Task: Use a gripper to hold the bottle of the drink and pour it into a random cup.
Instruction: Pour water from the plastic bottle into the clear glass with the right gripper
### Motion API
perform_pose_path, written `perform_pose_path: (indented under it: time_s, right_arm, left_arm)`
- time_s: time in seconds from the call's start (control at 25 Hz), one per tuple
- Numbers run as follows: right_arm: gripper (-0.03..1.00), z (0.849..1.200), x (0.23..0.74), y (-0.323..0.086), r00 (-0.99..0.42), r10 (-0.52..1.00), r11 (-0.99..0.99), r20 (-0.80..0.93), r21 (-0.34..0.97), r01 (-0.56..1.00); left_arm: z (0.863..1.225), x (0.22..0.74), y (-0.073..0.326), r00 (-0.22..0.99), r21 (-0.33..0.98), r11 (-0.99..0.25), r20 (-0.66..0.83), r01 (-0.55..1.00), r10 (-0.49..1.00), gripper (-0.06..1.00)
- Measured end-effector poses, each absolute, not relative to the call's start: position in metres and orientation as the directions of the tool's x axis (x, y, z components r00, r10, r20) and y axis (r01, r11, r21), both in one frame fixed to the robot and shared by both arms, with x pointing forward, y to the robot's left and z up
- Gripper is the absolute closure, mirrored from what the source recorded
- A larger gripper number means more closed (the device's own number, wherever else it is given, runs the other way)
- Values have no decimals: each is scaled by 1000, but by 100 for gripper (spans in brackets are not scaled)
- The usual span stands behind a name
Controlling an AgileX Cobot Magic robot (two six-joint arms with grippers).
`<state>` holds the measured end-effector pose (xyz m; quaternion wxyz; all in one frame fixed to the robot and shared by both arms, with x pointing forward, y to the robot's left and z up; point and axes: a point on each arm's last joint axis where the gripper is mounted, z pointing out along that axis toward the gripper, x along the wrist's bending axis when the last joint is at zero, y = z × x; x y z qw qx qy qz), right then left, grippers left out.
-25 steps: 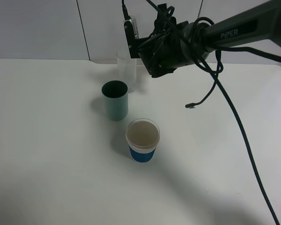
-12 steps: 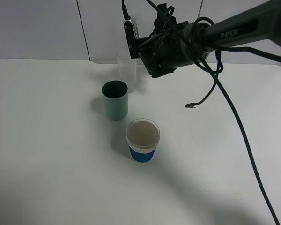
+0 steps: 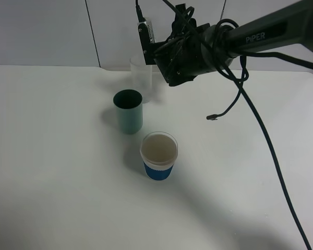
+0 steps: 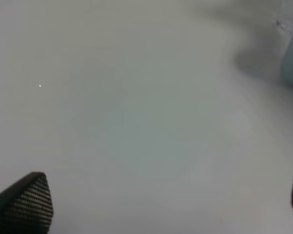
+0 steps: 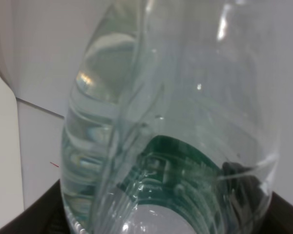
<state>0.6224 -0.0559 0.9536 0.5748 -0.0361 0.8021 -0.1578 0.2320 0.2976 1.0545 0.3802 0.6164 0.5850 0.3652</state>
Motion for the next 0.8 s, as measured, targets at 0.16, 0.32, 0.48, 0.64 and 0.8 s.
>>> perform_pose_path:
  time_s: [0.16, 0.32, 0.48, 0.64, 0.8]
  right_arm:
    - [41, 954, 622, -56, -337, -239, 948, -911, -295, 123]
    - [41, 954, 622, -56, -335, -241, 947, -911, -296, 124]
    - [41, 954, 623, -56, -333, -244, 947, -911, -298, 122]
    - [41, 954, 623, -56, -330, -247, 946, -911, -300, 120]
    - [41, 955, 623, -55, -322, -256, 945, -911, -306, 115]
  left_arm:
    - [1054, 232, 298, 49, 896, -27, 5, 443, 999, -5]
    - [1054, 232, 298, 49, 896, -27, 5, 443, 999, -5]
    - [1054, 232, 298, 49, 896, -27, 5, 443, 999, -5]
    - [1054, 232, 298, 49, 896, -27, 5, 443, 999, -5]
    - [1054, 232, 298, 49, 896, -27, 5, 443, 999, -5]
